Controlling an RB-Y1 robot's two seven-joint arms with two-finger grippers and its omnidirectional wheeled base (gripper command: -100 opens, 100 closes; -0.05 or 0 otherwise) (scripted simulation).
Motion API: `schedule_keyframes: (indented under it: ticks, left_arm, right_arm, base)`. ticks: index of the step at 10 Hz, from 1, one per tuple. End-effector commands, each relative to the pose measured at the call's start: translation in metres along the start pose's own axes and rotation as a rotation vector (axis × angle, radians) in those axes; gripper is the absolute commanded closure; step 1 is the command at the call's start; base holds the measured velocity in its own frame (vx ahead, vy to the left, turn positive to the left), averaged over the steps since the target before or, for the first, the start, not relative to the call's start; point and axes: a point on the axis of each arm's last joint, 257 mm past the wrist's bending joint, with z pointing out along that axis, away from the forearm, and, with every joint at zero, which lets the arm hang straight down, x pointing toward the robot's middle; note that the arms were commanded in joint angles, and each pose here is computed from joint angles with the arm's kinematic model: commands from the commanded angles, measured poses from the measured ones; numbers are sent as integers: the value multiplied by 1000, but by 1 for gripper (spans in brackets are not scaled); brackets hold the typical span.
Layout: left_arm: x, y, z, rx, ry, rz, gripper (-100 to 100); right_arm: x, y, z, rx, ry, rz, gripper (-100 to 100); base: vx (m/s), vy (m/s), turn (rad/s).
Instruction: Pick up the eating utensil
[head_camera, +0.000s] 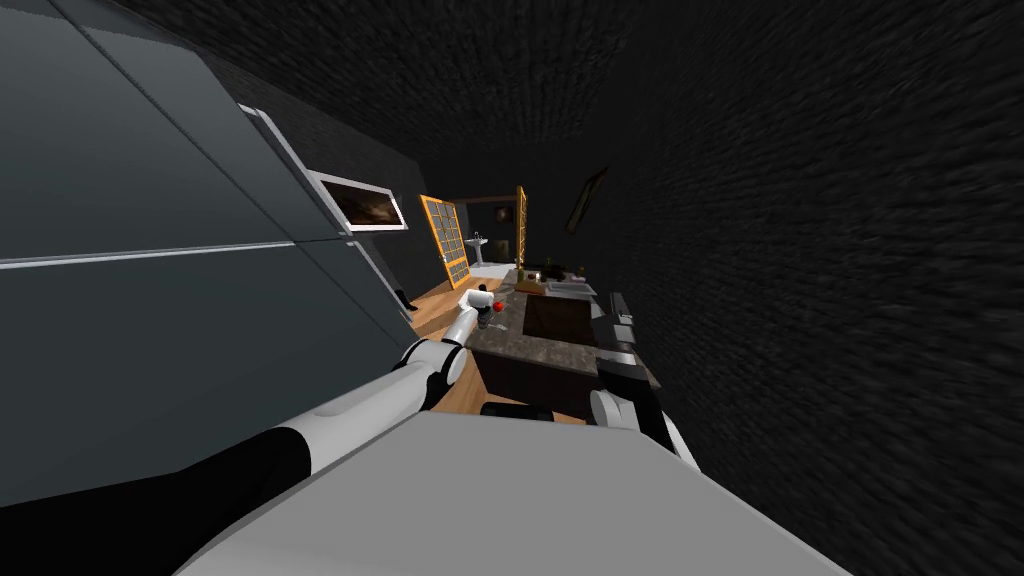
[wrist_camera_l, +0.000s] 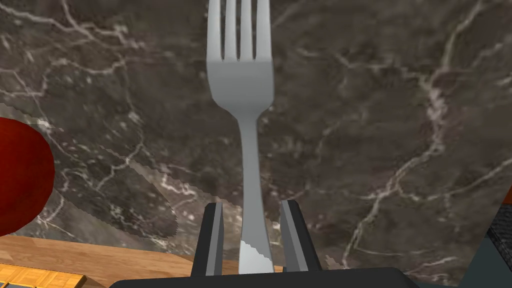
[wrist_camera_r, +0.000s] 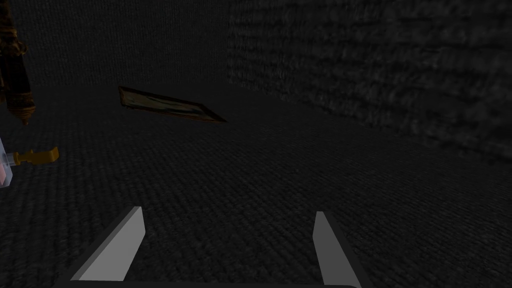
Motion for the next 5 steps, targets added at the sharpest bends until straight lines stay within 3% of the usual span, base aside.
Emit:
schedule_keyframes:
  ticks: [1, 4, 5]
  left_arm:
    - [5, -2, -7, -3, -2, -17, 100]
    - [10, -5, -12, -2, -6, -29, 100]
    - [10, -5, -13, -2, -6, -31, 0]
  right_arm:
    - [0, 0, 0, 0, 0, 0, 0]
    - [0, 0, 0, 0, 0, 0, 0]
    - [0, 0, 0, 0, 0, 0, 0]
  base:
    - [38, 39, -141]
    - [-10, 55, -66]
    - [-1, 6, 3]
